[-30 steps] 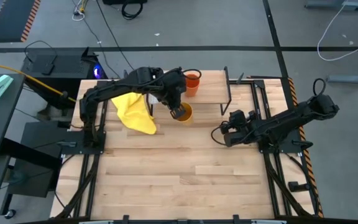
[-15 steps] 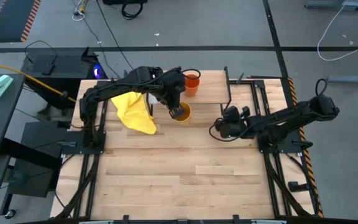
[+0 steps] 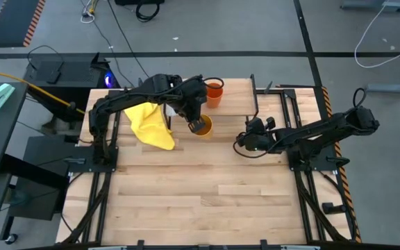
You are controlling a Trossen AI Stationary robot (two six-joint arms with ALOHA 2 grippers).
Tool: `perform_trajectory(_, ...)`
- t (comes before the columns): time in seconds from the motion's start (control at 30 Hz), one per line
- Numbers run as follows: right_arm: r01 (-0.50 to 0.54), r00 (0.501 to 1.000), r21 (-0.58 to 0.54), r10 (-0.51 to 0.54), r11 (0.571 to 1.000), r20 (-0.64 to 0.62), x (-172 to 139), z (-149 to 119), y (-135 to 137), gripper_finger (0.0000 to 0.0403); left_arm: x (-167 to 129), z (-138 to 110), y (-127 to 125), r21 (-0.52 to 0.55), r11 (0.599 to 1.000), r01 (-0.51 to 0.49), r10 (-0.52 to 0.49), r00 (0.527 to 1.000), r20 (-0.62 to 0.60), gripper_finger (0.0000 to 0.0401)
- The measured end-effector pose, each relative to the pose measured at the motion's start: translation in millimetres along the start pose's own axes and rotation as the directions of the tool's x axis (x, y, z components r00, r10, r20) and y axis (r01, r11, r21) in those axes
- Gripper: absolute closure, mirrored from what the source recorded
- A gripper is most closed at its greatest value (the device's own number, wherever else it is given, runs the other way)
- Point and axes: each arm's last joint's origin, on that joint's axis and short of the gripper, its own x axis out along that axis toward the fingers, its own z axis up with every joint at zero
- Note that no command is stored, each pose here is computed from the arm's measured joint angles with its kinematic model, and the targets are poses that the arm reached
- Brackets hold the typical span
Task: Stack small to large cups/mugs on shelf
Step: Put the yellow cup on the shelf
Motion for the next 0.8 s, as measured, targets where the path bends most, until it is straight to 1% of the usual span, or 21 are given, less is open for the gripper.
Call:
perform_trajectory(0.1, 0.019, 1.000, -0.004, -0.019, 1.000, -0.017, 0.6, -2.1, -2.7, 0.0402, 0.0, -0.2, -0.5, 0.001, 1.000, 0.000, 0.000, 1.000, -0.001, 0.0391)
perform_trajectory(0.23, 0.031, 0.997, -0.007, -0.031, 0.999, -0.074, -2.1, -9.4, -6.6, 0.0403, 0.0, -0.4, -0.5, 0.001, 1.000, 0.000, 0.000, 1.000, -0.002, 0.0391)
perform_trajectory(0.43, 0.132, 0.980, -0.031, -0.135, 0.991, -0.149, -7.2, -21.9, -21.1, 0.0403, 0.0, -0.3, -0.4, 0.001, 1.000, 0.000, 0.000, 1.000, -0.002, 0.0391)
perform_trajectory(0.57, 0.179, 0.976, -0.028, -0.181, 0.984, -0.125, -4.9, -20.5, -25.1, 0.0403, 0.0, -0.3, -0.4, 0.001, 1.000, 0.000, 0.000, 1.000, -0.002, 0.0391)
perform_trajectory(0.7, 0.235, 0.960, -0.058, -0.241, 0.970, -0.145, 1.5, -18.3, -33.4, 0.0403, 0.1, -0.3, -0.4, 0.001, 1.000, 0.000, 0.000, 1.000, -0.002, 0.0391)
perform_trajectory(0.8, 0.280, 0.945, -0.039, -0.283, 0.959, -0.162, 2.4, -14.6, -43.5, 0.0403, 0.1, -0.3, -0.4, 0.001, 1.000, 0.000, 0.000, 1.000, -0.002, 0.0391)
